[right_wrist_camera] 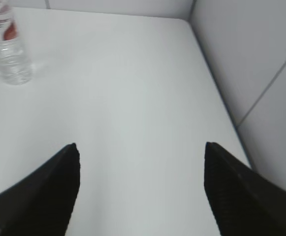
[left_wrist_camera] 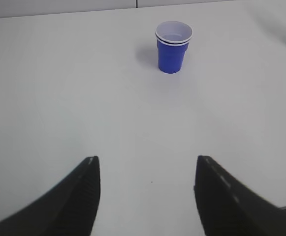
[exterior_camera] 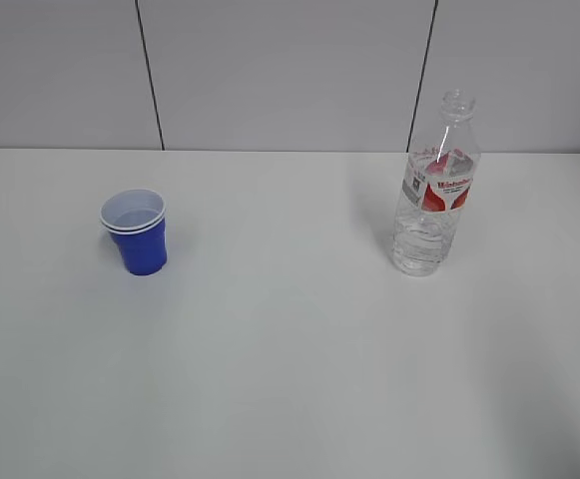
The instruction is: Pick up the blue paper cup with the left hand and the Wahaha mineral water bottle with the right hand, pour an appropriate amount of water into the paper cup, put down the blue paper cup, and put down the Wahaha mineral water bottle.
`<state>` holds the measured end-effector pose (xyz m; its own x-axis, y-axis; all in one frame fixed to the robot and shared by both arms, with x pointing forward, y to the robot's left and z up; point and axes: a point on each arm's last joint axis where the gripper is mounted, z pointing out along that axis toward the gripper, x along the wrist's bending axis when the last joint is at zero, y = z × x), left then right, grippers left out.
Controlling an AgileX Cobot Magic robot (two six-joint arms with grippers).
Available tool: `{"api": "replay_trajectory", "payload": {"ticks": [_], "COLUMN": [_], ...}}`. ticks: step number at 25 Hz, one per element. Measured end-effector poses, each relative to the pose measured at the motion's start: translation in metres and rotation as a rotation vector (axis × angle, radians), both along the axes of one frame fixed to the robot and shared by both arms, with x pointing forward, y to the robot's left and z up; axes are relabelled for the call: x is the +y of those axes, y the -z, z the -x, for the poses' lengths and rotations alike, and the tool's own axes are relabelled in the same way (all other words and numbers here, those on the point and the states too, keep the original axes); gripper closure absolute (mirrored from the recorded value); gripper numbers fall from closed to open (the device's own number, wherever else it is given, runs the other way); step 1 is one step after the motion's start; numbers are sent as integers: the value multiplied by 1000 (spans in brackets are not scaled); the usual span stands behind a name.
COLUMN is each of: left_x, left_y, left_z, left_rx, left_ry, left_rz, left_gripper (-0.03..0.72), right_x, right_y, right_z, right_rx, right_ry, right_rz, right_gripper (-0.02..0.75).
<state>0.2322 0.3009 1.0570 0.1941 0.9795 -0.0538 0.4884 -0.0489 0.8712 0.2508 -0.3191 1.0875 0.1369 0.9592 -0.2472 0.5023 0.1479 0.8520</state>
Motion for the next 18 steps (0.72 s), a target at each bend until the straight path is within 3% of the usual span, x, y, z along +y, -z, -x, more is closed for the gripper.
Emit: {"api": "replay_trajectory", "payload": {"ticks": [7,18], "left_x": [0,0], "left_y": [0,0], "left_z": [0,0], "left_rx": [0,0], "left_ry": [0,0], "left_rz": [0,0], "left_gripper": [230,230], "right_x": [17,18], "right_y": [6,31], "right_z": [11,13], "right_rx": [134,157], "right_ry": [-171,-188], "right_rz": [-80,-67], "right_gripper": [149,149]}}
